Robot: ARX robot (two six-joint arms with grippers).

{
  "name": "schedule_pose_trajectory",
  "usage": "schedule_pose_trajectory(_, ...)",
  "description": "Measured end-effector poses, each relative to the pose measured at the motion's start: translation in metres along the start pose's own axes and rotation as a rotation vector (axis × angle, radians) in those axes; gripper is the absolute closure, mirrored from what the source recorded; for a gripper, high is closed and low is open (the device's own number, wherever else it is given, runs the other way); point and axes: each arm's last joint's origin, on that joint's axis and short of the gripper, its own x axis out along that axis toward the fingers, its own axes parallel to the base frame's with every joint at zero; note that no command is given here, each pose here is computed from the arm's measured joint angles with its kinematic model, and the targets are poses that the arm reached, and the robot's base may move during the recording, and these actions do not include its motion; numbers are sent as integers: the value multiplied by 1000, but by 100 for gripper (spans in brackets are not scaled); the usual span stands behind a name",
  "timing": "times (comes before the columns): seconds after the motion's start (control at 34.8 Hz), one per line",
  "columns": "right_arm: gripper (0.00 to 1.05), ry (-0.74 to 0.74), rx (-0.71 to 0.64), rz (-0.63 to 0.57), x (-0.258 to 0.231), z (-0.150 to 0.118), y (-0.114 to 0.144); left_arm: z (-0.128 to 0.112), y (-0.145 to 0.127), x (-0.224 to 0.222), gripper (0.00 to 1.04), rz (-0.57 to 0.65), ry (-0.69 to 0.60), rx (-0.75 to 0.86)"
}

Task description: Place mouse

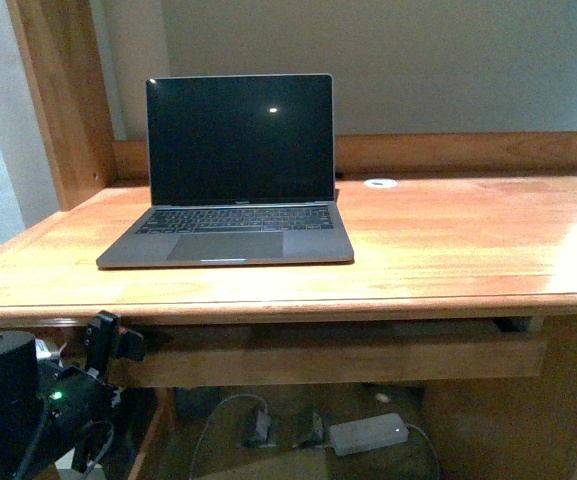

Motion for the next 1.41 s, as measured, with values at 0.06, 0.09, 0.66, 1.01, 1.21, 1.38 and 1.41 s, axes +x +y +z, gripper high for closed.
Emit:
schedule_pose_trajectory(0.06, 7, 0, 0, 0, 0, 0, 0, 0, -1, 0, 36, -12, -3, -6)
schedule_pose_trajectory(0.09, 7, 0, 0, 0, 0, 0, 0, 0, -1, -1, 41, -17, -7, -28)
schedule_pose_trajectory(0.66, 7, 0, 0, 0, 0, 0, 0, -3, -1, -36, 4, 255, 52, 35)
schedule_pose_trajectory(1.01, 7, 0, 0, 0, 0, 0, 0, 3, -38, -42, 6, 597, 237, 391)
schedule_pose_trajectory(1.21, 7, 0, 0, 0, 0, 0, 0, -6, -49, -51, 6, 673, 265, 446)
schedule_pose_trajectory(1.38, 7, 0, 0, 0, 0, 0, 0, -18, -52, -63, 6, 692, 256, 470)
schedule_pose_trajectory(1.41, 7, 0, 0, 0, 0, 0, 0, -20, -52, -66, 6, 698, 255, 476)
